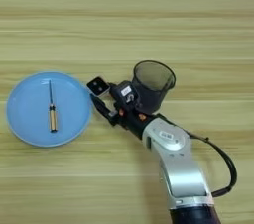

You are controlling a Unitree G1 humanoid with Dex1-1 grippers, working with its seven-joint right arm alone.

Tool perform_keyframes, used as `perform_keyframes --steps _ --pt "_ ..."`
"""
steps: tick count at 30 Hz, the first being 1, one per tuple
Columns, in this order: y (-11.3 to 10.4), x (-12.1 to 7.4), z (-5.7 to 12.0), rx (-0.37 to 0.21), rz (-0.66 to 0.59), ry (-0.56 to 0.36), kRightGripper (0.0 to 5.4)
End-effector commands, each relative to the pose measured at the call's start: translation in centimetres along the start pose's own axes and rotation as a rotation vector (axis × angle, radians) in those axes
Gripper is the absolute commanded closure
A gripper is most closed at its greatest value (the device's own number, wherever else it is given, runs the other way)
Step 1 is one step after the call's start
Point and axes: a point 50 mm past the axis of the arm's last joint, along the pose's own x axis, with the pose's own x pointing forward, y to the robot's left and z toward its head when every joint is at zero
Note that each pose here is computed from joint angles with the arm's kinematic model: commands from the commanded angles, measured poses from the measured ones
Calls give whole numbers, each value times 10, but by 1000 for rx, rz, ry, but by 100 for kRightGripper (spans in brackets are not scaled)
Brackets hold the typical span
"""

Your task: Move the objects on the table

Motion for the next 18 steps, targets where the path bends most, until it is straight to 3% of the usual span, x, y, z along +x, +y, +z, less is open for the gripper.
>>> perform_keyframes --steps 1,18 --pt "-7 -4 17 -71 -32 -79 293" --pt "-12 -11 -7 -60 -48 9 293"
